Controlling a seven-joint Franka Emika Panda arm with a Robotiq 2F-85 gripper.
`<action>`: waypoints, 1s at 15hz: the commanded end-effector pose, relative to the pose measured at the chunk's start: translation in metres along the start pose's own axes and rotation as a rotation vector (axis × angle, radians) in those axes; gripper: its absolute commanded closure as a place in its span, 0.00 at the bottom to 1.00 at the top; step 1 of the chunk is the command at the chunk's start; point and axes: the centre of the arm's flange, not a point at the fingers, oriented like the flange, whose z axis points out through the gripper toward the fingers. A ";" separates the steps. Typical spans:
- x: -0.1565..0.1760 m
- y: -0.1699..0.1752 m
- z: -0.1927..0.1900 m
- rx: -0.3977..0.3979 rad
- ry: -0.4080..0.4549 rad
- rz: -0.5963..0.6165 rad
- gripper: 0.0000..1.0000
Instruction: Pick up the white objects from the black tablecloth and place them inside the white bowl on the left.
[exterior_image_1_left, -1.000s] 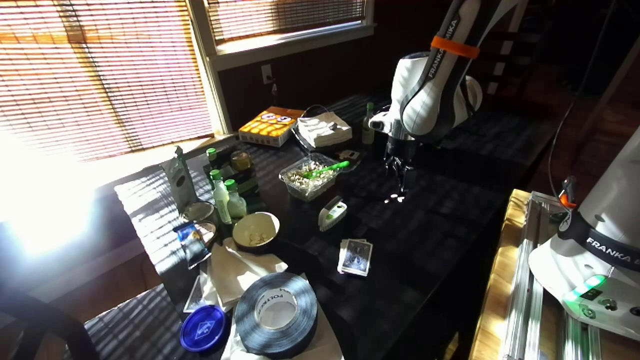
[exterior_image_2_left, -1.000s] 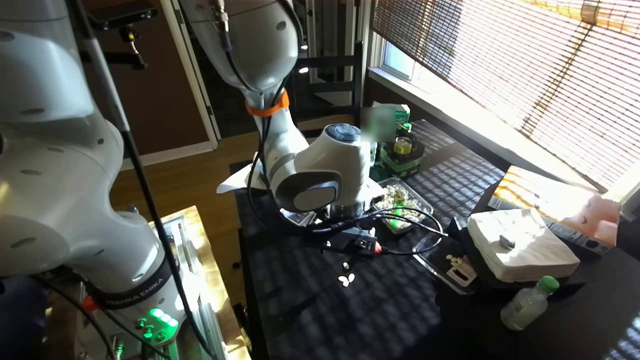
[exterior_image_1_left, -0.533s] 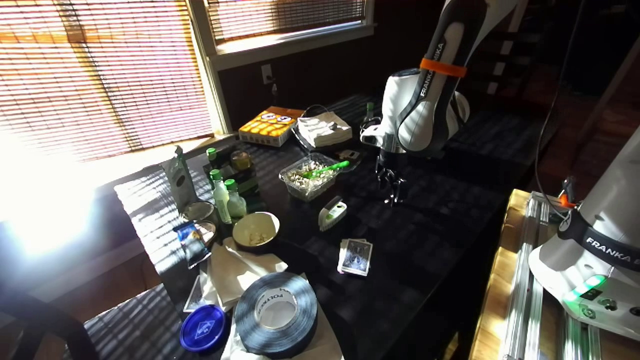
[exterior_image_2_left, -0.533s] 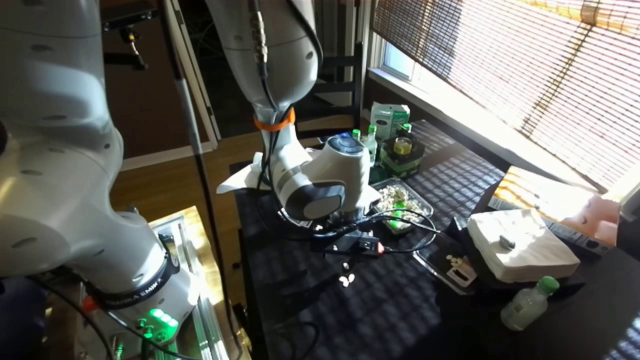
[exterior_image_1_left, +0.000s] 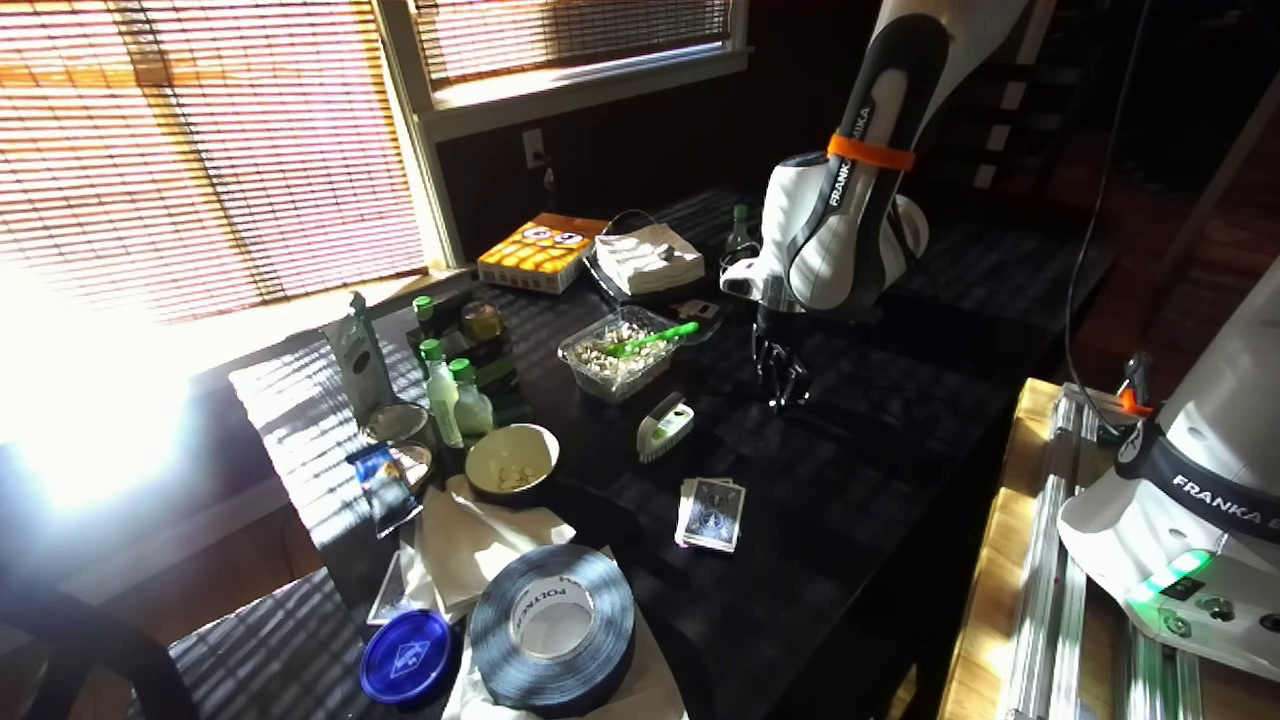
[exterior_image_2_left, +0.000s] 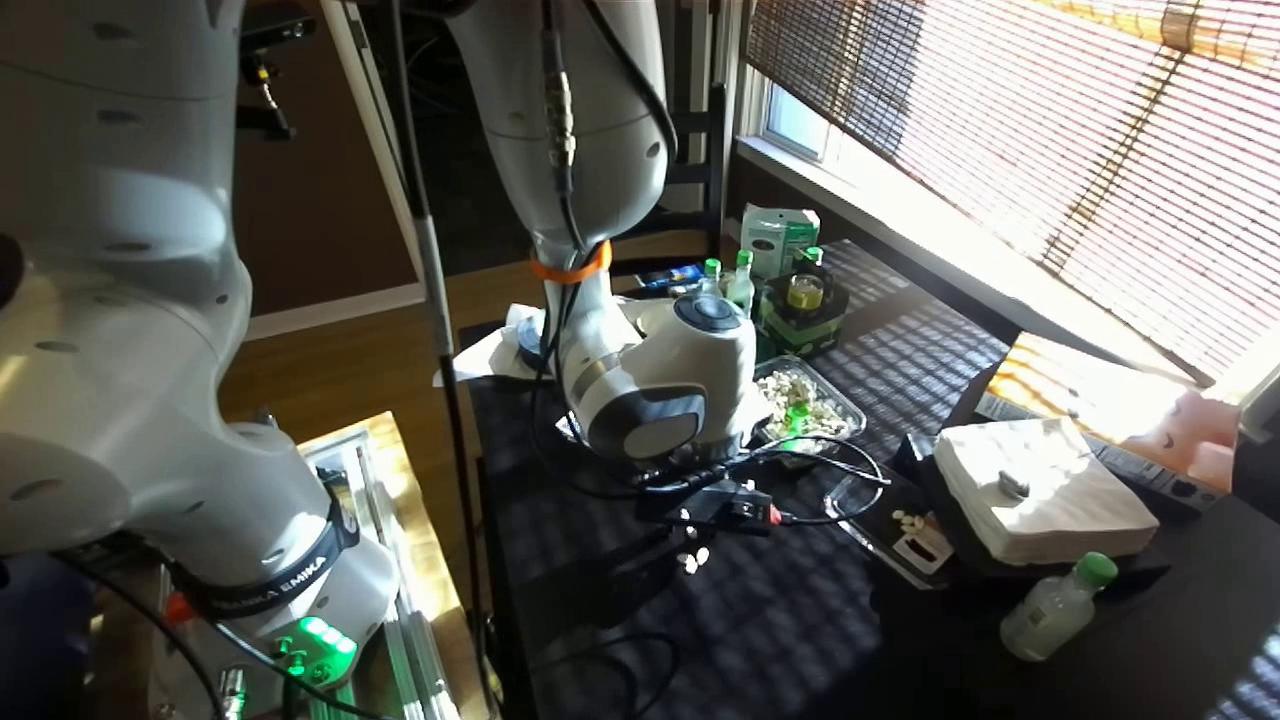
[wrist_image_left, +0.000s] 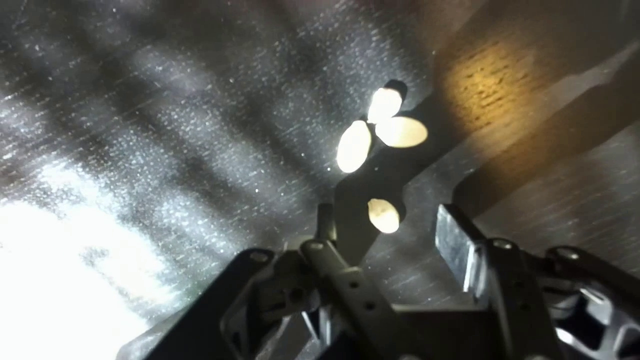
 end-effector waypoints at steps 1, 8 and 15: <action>-0.001 0.006 0.011 -0.001 0.015 -0.024 0.65; 0.000 0.006 0.011 -0.005 0.025 -0.026 1.00; -0.001 0.003 -0.016 -0.023 0.064 0.003 0.99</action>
